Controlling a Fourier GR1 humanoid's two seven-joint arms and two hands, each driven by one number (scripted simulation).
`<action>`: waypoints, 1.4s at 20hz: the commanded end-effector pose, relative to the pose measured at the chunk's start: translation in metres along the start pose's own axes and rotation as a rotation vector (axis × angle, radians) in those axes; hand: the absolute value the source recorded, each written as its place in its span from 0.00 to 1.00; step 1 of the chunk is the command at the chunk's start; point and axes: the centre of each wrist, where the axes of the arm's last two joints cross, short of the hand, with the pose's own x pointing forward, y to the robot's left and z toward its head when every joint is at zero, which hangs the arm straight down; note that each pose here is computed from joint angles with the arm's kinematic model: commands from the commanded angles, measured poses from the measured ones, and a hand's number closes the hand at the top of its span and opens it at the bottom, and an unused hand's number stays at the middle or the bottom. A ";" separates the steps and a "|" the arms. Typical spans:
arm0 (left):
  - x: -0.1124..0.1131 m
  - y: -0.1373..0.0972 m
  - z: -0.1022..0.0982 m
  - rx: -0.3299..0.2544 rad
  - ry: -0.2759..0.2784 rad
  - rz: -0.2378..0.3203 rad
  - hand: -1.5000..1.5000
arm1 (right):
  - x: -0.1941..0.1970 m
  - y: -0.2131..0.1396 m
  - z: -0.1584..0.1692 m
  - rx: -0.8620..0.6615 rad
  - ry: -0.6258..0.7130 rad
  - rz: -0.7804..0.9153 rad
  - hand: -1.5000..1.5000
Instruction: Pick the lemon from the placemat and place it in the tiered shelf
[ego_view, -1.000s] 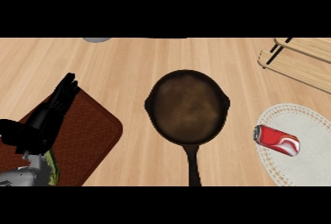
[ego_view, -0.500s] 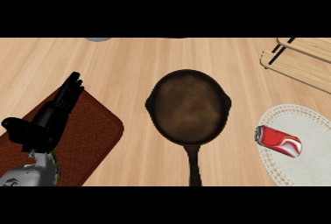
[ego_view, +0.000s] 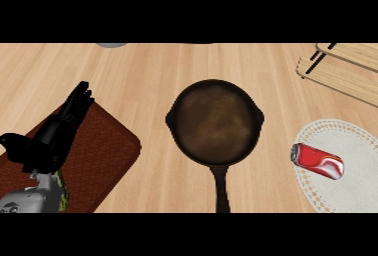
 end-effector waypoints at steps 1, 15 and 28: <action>0.002 0.008 0.019 -0.002 0.013 -0.001 0.50 | -0.007 0.011 0.002 -0.006 0.086 0.012 1.00; 0.011 0.005 -0.005 0.016 0.016 0.003 0.50 | -0.056 0.001 -0.006 0.052 0.441 0.455 0.00; 0.002 -0.002 0.011 0.009 0.013 0.009 0.50 | -0.028 -0.113 -0.015 -0.352 0.460 -0.065 0.00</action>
